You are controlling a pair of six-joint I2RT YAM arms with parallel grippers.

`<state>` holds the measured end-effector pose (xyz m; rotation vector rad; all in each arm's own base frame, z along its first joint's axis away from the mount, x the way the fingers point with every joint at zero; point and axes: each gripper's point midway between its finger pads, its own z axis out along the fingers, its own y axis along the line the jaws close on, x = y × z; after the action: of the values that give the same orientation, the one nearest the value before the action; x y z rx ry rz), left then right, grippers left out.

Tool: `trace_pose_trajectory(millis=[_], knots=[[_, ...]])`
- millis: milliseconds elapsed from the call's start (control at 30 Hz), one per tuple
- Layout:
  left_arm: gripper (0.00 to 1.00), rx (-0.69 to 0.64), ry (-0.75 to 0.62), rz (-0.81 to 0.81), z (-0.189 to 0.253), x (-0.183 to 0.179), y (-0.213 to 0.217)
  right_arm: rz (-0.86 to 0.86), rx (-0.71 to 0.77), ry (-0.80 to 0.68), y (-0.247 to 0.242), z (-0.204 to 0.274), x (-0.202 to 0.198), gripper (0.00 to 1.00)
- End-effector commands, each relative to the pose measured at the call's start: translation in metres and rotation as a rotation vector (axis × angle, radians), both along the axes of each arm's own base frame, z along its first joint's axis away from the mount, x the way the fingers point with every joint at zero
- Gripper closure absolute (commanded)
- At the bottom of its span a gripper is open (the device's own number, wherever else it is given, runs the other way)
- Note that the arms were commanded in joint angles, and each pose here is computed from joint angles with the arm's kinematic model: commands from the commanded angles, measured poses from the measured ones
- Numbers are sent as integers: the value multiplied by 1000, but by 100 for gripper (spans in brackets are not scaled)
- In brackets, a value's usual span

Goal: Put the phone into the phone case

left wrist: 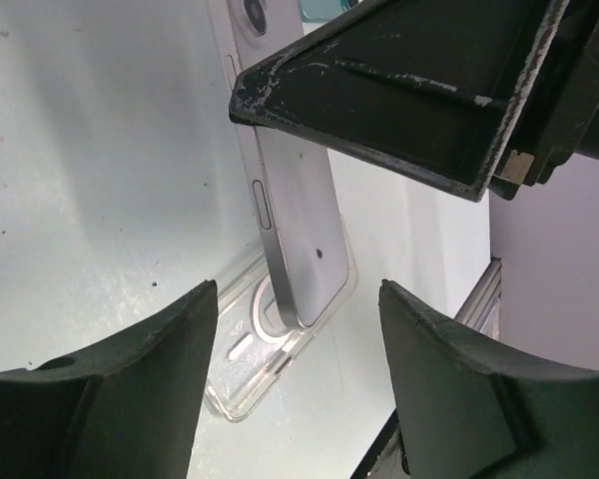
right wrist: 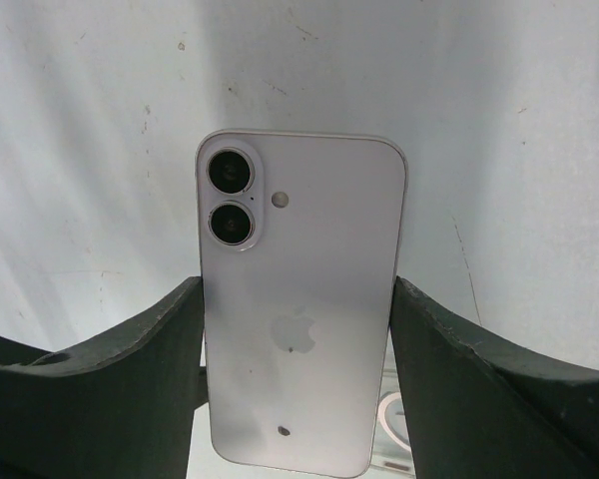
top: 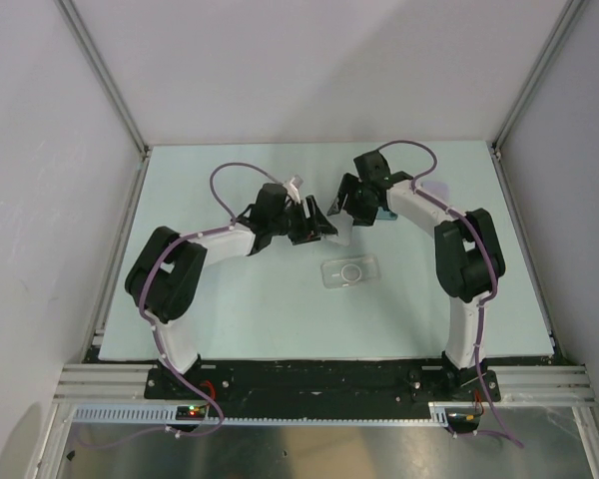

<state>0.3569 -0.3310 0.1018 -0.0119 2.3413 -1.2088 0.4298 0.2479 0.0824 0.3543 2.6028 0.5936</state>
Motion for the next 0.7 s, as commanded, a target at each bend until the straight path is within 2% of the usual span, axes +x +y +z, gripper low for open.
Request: trace_pose_trajectory(millis=[0, 167, 500, 667], knots=[[31, -32, -62, -2, 20, 5, -4, 9, 89, -111, 18, 53, 10, 79], [37, -37, -44, -12, 15, 9, -9, 25, 103, -113, 26, 57, 5, 79], [57, -75, 4, -11, 12, 11, -17, 48, 117, -115, 38, 59, -6, 79], [76, -90, 6, -2, 15, 13, -19, 60, 120, -121, 39, 61, -11, 77]])
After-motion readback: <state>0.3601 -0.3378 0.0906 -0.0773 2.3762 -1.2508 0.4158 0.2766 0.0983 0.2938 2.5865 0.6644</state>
